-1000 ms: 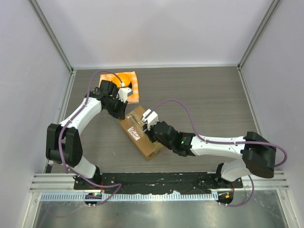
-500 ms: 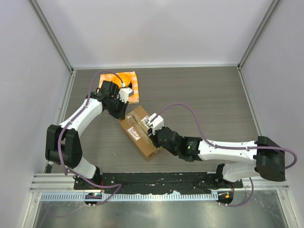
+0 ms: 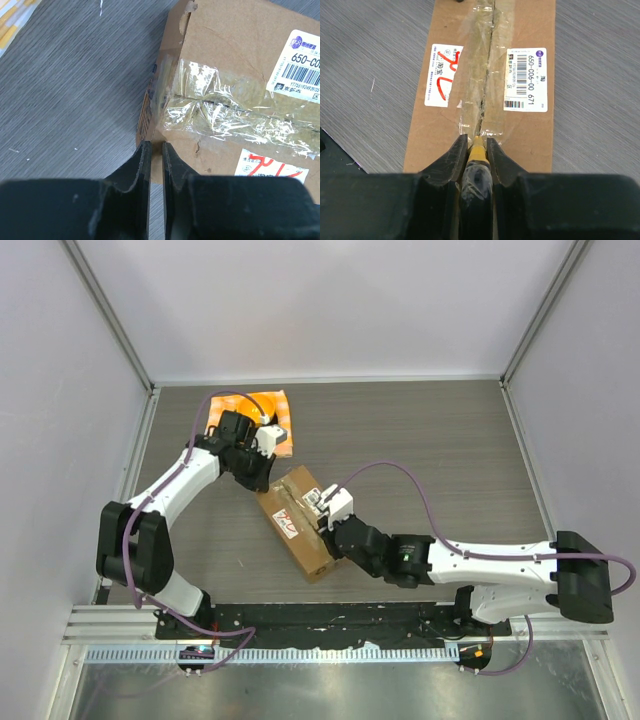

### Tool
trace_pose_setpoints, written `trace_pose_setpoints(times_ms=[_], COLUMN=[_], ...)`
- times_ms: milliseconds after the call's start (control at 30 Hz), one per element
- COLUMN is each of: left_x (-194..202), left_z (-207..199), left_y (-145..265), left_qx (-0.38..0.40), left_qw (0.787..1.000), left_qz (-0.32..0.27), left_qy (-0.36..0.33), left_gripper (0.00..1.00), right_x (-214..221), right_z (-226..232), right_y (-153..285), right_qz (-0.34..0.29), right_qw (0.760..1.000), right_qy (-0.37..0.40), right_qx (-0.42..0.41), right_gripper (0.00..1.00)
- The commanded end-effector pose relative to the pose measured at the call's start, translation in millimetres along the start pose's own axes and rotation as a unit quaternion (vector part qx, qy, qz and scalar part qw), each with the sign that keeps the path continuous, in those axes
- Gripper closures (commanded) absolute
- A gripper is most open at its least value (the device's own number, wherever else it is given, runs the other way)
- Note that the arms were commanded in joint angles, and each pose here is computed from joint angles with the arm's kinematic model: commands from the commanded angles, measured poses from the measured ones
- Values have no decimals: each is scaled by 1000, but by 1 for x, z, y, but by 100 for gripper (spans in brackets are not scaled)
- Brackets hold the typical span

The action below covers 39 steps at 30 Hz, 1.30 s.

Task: Unpack the express box

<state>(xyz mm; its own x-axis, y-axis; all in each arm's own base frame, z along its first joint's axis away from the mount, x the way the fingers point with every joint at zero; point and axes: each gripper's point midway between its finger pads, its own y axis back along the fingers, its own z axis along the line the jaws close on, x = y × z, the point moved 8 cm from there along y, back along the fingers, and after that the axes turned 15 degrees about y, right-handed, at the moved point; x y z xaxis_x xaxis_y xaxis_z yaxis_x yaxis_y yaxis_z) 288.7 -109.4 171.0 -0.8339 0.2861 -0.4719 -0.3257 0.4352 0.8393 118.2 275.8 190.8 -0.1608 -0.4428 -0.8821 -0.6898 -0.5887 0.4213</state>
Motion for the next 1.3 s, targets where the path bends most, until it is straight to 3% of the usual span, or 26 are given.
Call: trace_pose_setpoints(times_ms=[0, 300, 800, 1267], left_x=[14, 13, 10, 3], left_z=[23, 34, 43, 54], left_y=[-16, -24, -25, -21], left_qx=[-71, -116, -160, -192], left_qw=[997, 993, 986, 980], left_qz=[32, 31, 30, 24], left_qy=[2, 21, 25, 38], left_gripper=[100, 100, 100, 100], right_x=[29, 38, 40, 51], right_z=[5, 26, 47, 49], right_y=[17, 24, 71, 79], right_qz=[76, 113, 109, 102], right_qw=[997, 993, 994, 994], right_qy=[17, 13, -15, -40], right_qx=[3, 20, 2, -7], right_gripper=[99, 99, 99, 99])
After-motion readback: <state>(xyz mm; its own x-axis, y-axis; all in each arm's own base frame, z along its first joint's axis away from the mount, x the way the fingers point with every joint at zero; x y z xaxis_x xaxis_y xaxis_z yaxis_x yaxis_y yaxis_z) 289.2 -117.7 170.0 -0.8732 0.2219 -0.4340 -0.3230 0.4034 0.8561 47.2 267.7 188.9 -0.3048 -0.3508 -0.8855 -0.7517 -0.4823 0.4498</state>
